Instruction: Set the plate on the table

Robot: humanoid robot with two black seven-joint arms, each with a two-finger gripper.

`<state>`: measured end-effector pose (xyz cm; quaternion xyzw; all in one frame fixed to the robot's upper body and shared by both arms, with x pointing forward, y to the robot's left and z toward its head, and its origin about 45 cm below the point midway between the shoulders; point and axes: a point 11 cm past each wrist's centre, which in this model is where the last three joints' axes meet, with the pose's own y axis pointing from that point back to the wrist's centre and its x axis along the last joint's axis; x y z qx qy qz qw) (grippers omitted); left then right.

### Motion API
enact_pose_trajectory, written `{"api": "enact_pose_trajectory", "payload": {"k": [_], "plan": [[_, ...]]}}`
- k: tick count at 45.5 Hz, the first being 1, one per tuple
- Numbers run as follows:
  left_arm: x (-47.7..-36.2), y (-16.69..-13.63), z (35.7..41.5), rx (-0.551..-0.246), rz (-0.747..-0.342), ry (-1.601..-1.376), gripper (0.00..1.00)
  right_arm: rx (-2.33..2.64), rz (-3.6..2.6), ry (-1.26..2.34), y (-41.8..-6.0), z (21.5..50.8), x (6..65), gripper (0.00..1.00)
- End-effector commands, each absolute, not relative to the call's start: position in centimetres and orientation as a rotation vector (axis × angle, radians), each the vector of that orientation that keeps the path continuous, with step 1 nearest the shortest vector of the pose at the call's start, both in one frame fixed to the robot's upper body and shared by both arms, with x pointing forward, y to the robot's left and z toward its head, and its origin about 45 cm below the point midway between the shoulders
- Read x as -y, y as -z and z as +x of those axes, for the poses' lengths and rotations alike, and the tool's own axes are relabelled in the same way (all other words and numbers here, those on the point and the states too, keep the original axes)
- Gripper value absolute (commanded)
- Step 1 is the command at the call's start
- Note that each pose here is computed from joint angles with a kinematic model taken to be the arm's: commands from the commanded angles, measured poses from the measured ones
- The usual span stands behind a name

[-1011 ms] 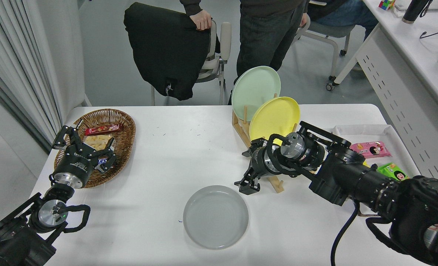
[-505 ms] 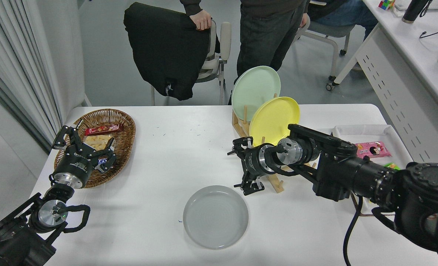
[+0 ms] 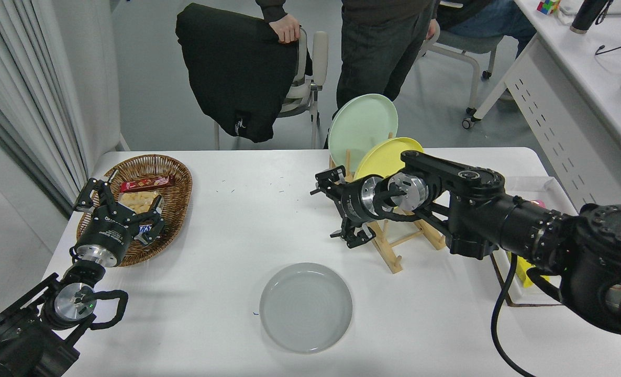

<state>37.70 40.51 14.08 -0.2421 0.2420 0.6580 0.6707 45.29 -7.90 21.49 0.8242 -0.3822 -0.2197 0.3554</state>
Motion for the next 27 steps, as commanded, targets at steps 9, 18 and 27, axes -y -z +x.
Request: {"api": "enact_pose_trajectory", "payload": {"k": [9,18,27], "plan": [[-40.5,-14.08,37.7,-0.545,-0.545,-1.483,0.98,0.985,2.299,0.479,-27.8,48.4,12.2,0.99],[-40.5,-14.08,37.7,-0.545,-0.545,-1.483,0.98,1.073,2.436,0.527,-32.1,50.0,15.6,0.99],[-40.5,-14.09,37.7,-0.545,-0.546,-1.482,0.98,1.132,2.527,0.553,-34.5,50.6,19.0,0.99]]}}
